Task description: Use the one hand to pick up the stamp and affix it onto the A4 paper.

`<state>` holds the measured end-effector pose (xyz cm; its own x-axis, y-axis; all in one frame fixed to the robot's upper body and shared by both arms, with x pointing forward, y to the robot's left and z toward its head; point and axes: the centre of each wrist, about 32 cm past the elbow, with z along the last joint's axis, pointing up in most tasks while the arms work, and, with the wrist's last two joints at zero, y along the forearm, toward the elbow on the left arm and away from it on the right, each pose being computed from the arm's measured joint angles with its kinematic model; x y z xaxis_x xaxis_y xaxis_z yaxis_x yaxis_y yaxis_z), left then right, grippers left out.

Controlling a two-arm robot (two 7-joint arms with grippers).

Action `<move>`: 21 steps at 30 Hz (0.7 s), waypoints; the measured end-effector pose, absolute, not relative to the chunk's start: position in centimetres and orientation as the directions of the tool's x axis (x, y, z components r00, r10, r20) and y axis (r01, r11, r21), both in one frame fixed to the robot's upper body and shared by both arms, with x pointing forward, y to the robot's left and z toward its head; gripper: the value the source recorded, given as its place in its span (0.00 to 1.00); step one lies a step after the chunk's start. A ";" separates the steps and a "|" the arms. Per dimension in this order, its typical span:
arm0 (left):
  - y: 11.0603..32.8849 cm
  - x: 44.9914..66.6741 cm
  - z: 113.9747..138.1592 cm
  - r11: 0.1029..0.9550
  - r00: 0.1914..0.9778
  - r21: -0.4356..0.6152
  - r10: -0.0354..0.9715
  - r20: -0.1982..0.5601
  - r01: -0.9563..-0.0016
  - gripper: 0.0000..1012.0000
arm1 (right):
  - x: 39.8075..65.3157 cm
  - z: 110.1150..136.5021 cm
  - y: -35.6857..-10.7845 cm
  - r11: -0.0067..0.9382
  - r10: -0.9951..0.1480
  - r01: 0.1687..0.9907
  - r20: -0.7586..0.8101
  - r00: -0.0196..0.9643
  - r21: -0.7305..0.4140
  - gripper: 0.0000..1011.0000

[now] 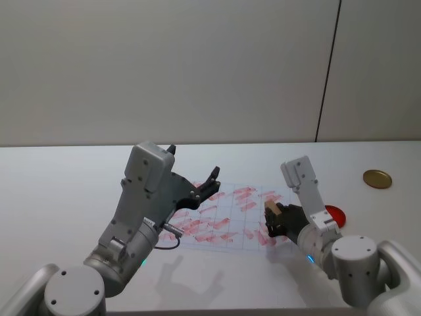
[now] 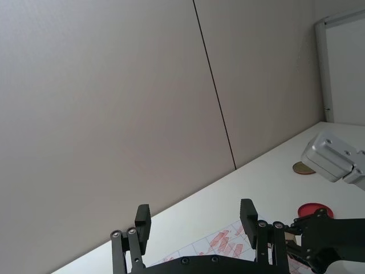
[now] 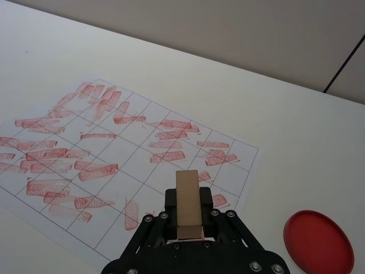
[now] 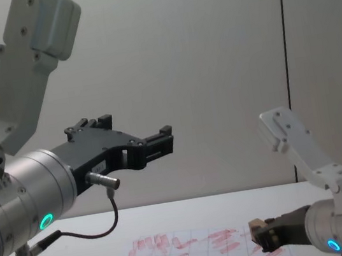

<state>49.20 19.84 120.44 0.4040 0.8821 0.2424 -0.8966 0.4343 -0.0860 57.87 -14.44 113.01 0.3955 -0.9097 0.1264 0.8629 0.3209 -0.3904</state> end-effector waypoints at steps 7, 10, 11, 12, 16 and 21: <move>19.8 49.2 120.4 0.434 0.404 -0.086 0.882 0.242 -0.897 0.98 | 57.9 112.5 -14.6 0.314 -0.910 0.857 0.129 0.394 -0.408 0.22; 19.8 49.2 120.4 0.434 0.404 -0.086 0.882 0.242 -0.897 0.98 | 57.9 112.3 -14.7 0.310 -0.910 0.854 0.130 0.394 -0.417 0.22; 19.8 49.2 120.4 0.434 0.404 -0.086 0.882 0.242 -0.897 0.98 | 57.9 112.3 -14.7 0.310 -0.910 0.854 0.130 0.394 -0.419 0.22; 19.8 49.2 120.4 0.434 0.404 -0.086 0.882 0.242 -0.897 0.98 | 57.9 112.2 -14.7 0.309 -0.910 0.852 0.130 0.394 -0.421 0.22; 19.8 49.2 120.4 0.434 0.404 -0.086 0.882 0.242 -0.897 0.98 | 57.9 111.8 -14.8 0.310 -0.908 0.846 0.129 0.398 -0.433 0.22; 19.8 49.2 120.4 0.434 0.404 -0.086 0.882 0.242 -0.897 0.98 | 58.0 111.4 -14.9 0.314 -0.906 0.840 0.125 0.405 -0.443 0.21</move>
<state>49.20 19.84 120.44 0.4040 0.8821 0.2424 -0.8967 0.4343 -0.0859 57.95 -14.94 111.44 0.4049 -0.9057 0.1254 0.8398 0.3141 -0.4428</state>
